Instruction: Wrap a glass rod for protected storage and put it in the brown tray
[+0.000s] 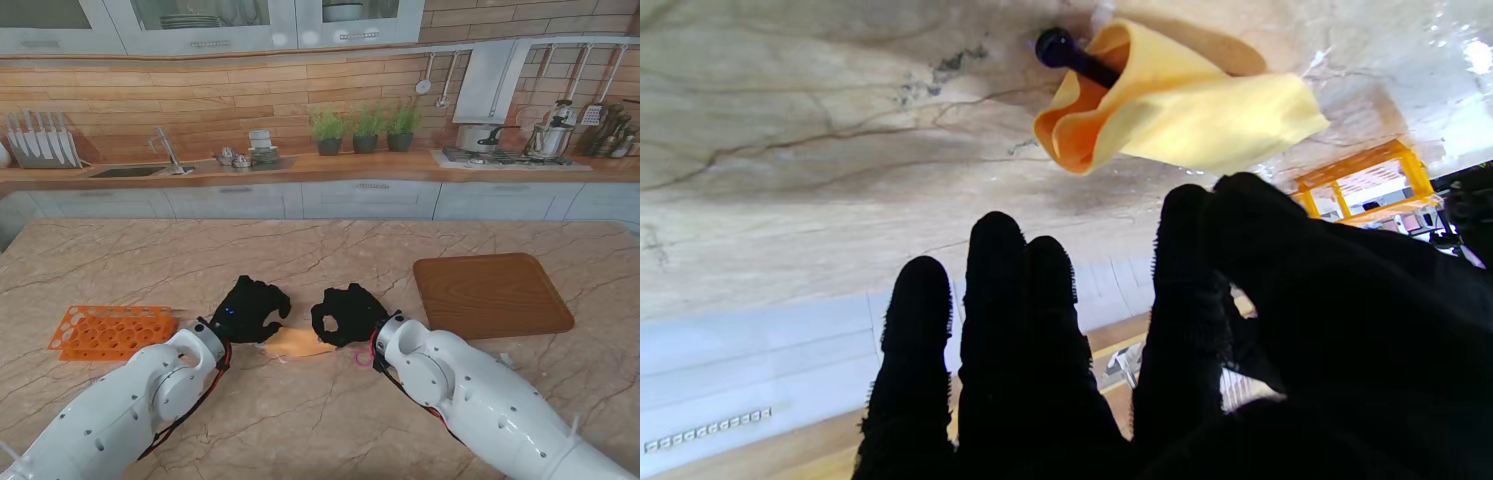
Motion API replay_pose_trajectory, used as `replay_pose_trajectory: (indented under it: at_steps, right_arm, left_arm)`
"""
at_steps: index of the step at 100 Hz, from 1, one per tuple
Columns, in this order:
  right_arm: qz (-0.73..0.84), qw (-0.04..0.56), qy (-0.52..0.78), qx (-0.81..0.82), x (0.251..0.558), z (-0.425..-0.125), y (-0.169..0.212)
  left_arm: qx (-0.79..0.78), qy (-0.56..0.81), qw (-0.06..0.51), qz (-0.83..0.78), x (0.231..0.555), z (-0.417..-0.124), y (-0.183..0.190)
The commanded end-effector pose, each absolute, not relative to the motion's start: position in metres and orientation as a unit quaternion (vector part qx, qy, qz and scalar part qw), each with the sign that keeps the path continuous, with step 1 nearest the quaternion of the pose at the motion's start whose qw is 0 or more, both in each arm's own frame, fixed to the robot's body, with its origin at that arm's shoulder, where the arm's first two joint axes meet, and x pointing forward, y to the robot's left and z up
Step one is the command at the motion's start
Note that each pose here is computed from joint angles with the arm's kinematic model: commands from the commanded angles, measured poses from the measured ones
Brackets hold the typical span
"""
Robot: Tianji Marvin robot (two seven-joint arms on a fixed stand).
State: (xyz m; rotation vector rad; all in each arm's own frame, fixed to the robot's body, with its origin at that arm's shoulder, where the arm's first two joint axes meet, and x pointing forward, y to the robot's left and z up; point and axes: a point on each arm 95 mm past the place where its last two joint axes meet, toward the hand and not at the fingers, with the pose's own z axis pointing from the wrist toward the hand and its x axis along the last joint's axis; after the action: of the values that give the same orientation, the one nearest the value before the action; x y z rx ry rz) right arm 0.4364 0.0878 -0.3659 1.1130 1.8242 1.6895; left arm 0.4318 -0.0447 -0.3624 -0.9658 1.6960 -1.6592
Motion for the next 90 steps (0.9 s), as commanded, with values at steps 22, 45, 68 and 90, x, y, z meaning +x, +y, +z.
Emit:
replay_pose_trajectory:
  at_steps: [22, 45, 68, 90]
  right_arm:
    - [0.597, 0.214, 0.668, 0.39, 0.441, -0.369, 0.102]
    - [0.571, 0.224, 0.693, 0.38, 0.437, -0.371, 0.099]
    - [0.554, 0.235, 0.71, 0.366, 0.439, -0.379, 0.099]
    - [0.544, 0.245, 0.714, 0.366, 0.441, -0.388, 0.1]
  left_arm:
    - [-0.381, 0.637, 0.272, -0.612, 0.427, -0.372, -0.064]
    - [-0.379, 0.657, 0.266, -0.595, 0.424, -0.378, -0.067]
    - [-0.377, 0.676, 0.26, -0.577, 0.425, -0.385, -0.068]
    - [-0.373, 0.692, 0.266, -0.558, 0.427, -0.388, -0.066]
